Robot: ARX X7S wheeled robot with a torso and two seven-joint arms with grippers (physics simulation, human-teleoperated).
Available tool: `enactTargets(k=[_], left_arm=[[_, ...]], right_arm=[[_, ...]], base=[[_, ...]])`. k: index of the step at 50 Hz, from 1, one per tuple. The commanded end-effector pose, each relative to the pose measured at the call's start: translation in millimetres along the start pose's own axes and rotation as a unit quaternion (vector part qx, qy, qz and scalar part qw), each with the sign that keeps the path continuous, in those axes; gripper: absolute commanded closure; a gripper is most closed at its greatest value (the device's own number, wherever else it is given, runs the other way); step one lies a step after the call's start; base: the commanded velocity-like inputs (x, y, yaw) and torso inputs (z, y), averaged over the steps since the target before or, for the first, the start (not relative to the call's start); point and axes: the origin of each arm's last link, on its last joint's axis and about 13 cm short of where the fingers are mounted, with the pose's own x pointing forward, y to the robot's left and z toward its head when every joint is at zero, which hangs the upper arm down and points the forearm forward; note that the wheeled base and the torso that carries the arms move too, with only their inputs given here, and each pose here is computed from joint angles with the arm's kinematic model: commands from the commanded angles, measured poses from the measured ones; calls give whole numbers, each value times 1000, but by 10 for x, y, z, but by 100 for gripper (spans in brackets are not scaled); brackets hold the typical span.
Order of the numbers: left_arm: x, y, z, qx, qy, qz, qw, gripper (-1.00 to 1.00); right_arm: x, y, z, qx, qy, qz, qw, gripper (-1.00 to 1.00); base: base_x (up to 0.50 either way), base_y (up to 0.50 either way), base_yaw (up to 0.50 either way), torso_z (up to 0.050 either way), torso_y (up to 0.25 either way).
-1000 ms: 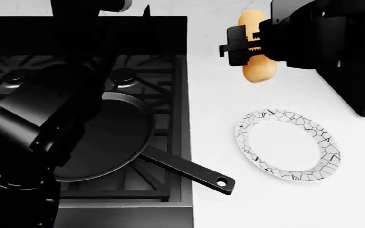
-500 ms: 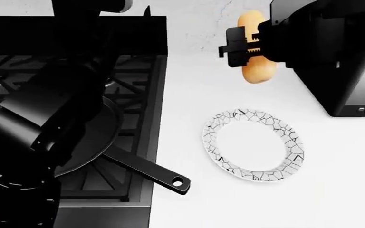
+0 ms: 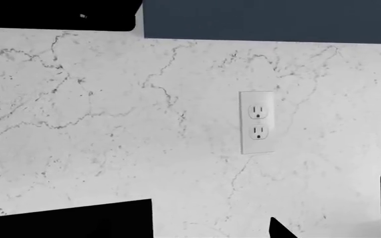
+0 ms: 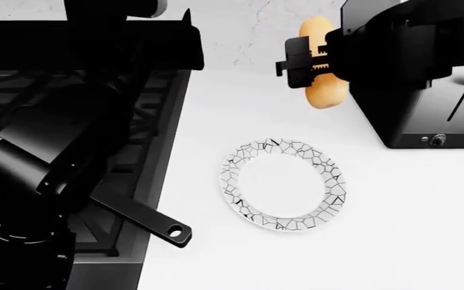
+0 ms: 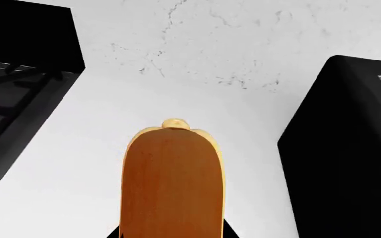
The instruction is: Pick the squash from the pan and place it on the plate.
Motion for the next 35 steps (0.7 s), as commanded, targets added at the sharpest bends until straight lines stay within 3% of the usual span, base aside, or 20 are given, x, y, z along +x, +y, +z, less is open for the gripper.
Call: enactTargets(k=[1, 19, 35], left_arm=[[-2, 1, 3, 0, 0, 0, 1000, -100], [27, -5, -5, 0, -1, -1, 1000, -100], [5, -9, -5, -4, -5, -1, 1000, -100]], right_arm=[[-25, -10, 44, -6, -13, 0, 1000, 100], [-47, 11, 47, -13, 1, 28, 1000, 100], [-96, 48, 57, -77, 78, 92, 990, 100]], base=[[0, -129, 0, 0, 0], [0, -38, 0, 0, 1], [0, 0, 0, 1, 1]])
